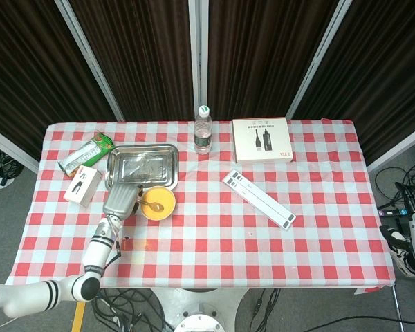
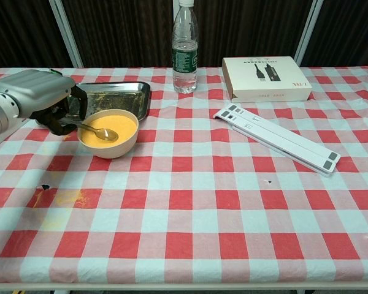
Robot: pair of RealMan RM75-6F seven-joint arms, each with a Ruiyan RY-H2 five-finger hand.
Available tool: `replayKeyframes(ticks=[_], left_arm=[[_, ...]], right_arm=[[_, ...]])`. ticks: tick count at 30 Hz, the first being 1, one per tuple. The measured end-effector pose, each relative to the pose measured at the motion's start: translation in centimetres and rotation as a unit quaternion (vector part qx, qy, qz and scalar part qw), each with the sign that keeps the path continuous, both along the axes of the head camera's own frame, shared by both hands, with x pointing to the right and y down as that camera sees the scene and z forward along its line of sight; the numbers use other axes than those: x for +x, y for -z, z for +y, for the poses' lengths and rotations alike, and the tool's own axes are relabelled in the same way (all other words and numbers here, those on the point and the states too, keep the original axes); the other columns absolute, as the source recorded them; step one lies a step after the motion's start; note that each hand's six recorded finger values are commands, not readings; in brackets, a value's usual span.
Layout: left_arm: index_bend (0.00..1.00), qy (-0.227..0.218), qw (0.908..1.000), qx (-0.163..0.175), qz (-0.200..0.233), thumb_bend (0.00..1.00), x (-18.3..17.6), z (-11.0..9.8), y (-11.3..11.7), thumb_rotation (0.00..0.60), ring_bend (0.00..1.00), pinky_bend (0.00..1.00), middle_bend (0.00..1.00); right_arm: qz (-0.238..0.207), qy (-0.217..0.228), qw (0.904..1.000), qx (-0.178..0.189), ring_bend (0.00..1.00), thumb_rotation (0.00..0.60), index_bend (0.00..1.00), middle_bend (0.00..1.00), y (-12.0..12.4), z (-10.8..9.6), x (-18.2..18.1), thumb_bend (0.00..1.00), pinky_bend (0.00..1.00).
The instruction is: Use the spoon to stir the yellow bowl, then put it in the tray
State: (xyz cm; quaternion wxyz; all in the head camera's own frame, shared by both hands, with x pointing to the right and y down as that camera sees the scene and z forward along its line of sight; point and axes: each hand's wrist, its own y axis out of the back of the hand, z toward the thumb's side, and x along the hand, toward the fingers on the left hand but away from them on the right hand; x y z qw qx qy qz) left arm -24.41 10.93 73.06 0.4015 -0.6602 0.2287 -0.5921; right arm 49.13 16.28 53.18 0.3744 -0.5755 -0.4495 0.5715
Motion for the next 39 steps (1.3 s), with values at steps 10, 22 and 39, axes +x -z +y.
replayKeyframes(ticks=[10, 22, 39], left_arm=[[0.54, 0.003, 0.9994, -0.014, 0.031, 0.37, -0.2, -0.2, 0.8, 0.600, 0.99, 1.00, 1.00], [0.58, 0.003, 0.9974, -0.051, 0.051, 0.36, -0.4, -1.4, 0.0, 0.600, 0.99, 1.00, 1.00], [0.57, 0.014, 0.9947, -0.092, 0.046, 0.39, -1.1, -2.1, -0.6, 0.600, 0.99, 1.00, 1.00]], right_arm=[[0.006, 0.000, 0.9999, 0.013, 0.00, 0.600, 0.08, 0.13, 0.9, -0.4, 0.3, 0.13, 0.10], [0.004, -0.007, 0.9999, 0.012, 0.00, 0.600, 0.08, 0.13, 0.8, -0.1, 0.7, 0.13, 0.10], [0.002, -0.011, 0.9999, 0.009, 0.00, 0.600, 0.08, 0.13, 0.6, 0.1, 0.9, 0.13, 0.10]])
